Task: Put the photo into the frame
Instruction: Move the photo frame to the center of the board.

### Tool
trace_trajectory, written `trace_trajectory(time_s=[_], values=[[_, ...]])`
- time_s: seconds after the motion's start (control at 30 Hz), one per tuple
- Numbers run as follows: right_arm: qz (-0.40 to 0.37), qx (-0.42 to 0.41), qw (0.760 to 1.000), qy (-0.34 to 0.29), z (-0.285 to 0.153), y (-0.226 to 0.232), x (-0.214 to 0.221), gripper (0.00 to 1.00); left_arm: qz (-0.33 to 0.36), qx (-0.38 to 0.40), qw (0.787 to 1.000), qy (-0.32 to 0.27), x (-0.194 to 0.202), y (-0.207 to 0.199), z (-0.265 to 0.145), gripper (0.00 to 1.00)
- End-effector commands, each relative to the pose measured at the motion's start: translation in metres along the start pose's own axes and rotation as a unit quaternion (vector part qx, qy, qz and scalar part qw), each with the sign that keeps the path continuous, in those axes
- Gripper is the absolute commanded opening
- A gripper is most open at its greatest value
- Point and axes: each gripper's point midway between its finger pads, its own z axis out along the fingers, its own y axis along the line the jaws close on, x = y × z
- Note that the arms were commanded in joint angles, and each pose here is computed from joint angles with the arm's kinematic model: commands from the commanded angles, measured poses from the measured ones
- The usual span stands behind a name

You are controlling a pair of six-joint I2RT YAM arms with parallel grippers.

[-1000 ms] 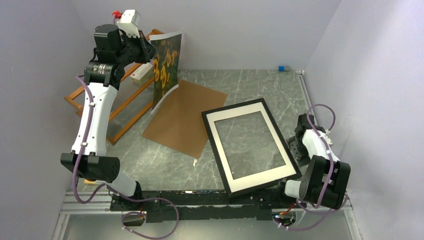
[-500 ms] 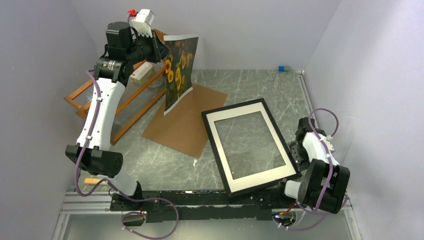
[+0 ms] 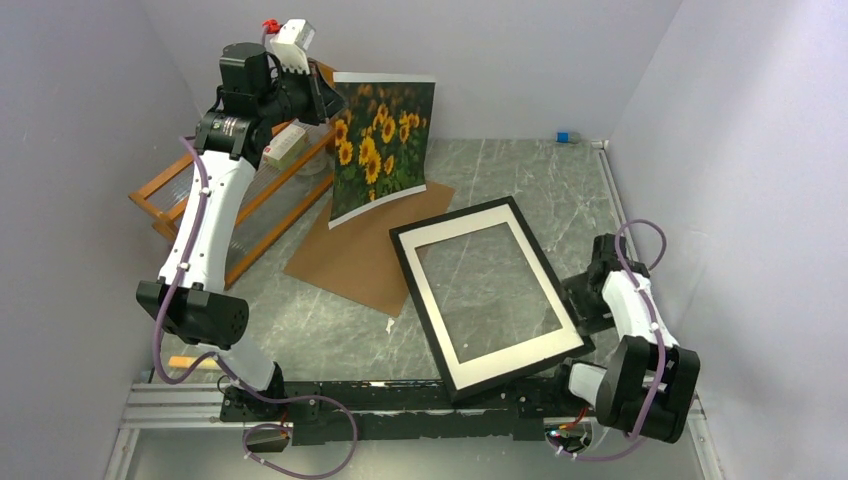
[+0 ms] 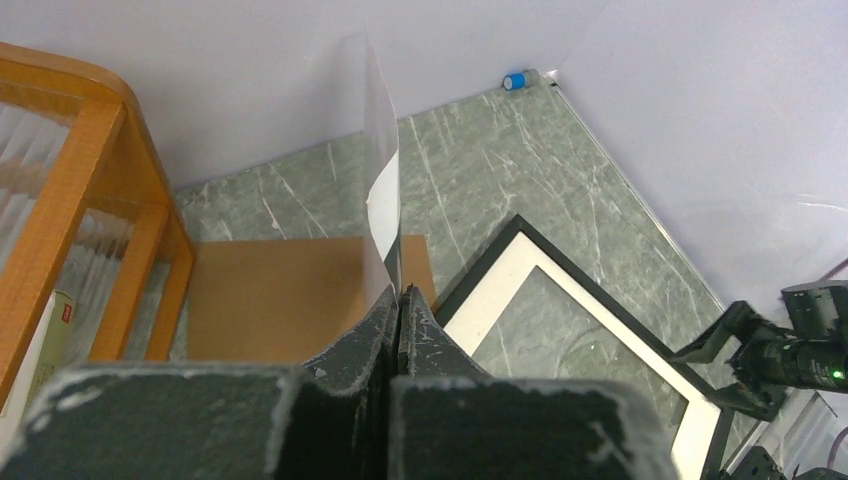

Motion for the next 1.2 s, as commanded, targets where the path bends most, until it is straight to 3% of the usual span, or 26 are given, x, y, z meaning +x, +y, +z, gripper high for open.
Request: trace_trajectory(time_s=[0.0,0.13,0.3,0.43,0.57,0.7,0.9,1.07,1.17], values=[[0.002,-0.114,0.975,0.192,-0.016,0.046,0.085,0.81,0.012,0.011,0.999,-0.033,-0.022,-0.011,-0.005,0.02],[-0.046,-0.144,0.974,0.172,-0.028,0.070,0.086,0.81,0.008,-0.009,1.000,-0.028,-0.017,-0.004,-0.005,0.03],[-0.155,-0.126,0.979,0.042,-0.041,0.093,0.053,0.82,0.014,-0.052,0.998,-0.029,-0.015,0.009,-0.012,0.03],[-0.170,-0.104,0.979,-0.050,-0.062,0.101,0.019,0.85,0.014,-0.056,0.998,-0.025,-0.013,0.009,-0.015,0.02],[-0.211,-0.165,0.959,-0.089,-0.087,0.130,0.006,0.85,0.009,-0.072,0.997,-0.020,-0.010,0.012,-0.021,0.02],[-0.309,-0.245,0.915,-0.085,-0.112,0.165,0.035,0.83,0.005,-0.112,0.994,-0.016,-0.006,0.024,-0.030,0.02],[-0.463,-0.365,0.806,-0.052,-0.157,0.201,0.137,0.73,-0.001,-0.208,0.977,-0.046,-0.015,0.047,-0.058,0.03],[-0.591,-0.355,0.724,-0.036,-0.170,0.196,0.227,0.64,0.009,-0.251,0.965,-0.080,-0.029,0.051,-0.085,0.03],[-0.641,-0.328,0.693,-0.032,-0.166,0.188,0.269,0.60,0.013,-0.255,0.963,-0.086,-0.030,0.048,-0.095,0.03]])
